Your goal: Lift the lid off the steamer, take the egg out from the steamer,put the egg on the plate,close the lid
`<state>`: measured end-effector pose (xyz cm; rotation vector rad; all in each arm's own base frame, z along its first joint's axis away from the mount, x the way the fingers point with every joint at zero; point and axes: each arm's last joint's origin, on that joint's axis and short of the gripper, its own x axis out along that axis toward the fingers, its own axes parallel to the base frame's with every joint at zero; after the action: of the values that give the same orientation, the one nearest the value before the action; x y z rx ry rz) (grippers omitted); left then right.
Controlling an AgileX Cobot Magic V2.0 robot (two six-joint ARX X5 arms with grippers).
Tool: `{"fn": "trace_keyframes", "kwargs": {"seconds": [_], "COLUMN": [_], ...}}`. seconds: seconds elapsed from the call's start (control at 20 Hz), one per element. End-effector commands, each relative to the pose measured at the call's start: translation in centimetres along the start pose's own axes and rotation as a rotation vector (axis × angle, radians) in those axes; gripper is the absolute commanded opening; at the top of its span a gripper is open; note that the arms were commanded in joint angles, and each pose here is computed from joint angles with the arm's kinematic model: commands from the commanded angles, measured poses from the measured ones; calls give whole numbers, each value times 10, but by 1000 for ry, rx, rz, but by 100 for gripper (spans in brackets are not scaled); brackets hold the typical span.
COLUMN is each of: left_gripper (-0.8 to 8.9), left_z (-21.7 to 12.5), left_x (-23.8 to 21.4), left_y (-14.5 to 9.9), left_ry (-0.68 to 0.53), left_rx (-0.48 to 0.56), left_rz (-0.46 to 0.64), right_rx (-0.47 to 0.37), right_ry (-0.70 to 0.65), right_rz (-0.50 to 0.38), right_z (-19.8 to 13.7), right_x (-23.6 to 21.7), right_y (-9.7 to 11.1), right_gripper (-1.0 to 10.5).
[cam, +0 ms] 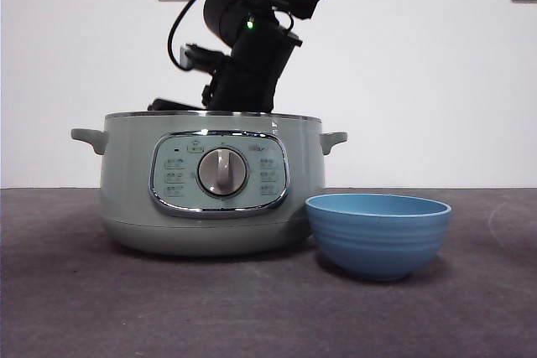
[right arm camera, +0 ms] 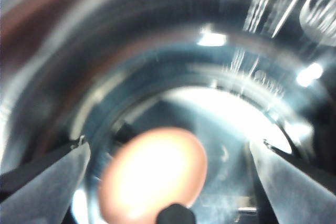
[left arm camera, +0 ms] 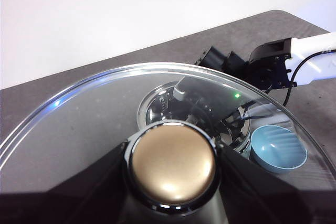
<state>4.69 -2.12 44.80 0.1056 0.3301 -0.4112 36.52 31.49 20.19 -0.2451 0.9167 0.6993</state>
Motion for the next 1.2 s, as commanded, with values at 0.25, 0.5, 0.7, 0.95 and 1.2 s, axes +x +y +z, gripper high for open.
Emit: {"fn": "trace_keyframes", "kwargs": {"seconds": [0.25, 0.5, 0.7, 0.95, 1.2], "left_gripper": [-8, -9, -9, -9, -9], "left_z": [6, 6, 6, 7, 7], "left_x": [-9, -9, -9, -8, -9], "left_y": [0, 0, 0, 0, 0], "left_ry": [-74, -73, -75, -81, -86], "left_rx": [4, 3, 3, 3, 3], "left_rz": [-6, -6, -7, -10, -11], "right_rx": [0, -3, -33, -82, -99], "right_ry": [44, 37, -79, -186, -232], "right_rz": [4, 6, 4, -28, -104], "right_z": [-7, -5, 16, 24, 0], "right_x": [10, 7, -46, -173, -276], "right_y": [1, 2, 7, 16, 9], "right_gripper": [75, -12, -12, -13, -13]}}
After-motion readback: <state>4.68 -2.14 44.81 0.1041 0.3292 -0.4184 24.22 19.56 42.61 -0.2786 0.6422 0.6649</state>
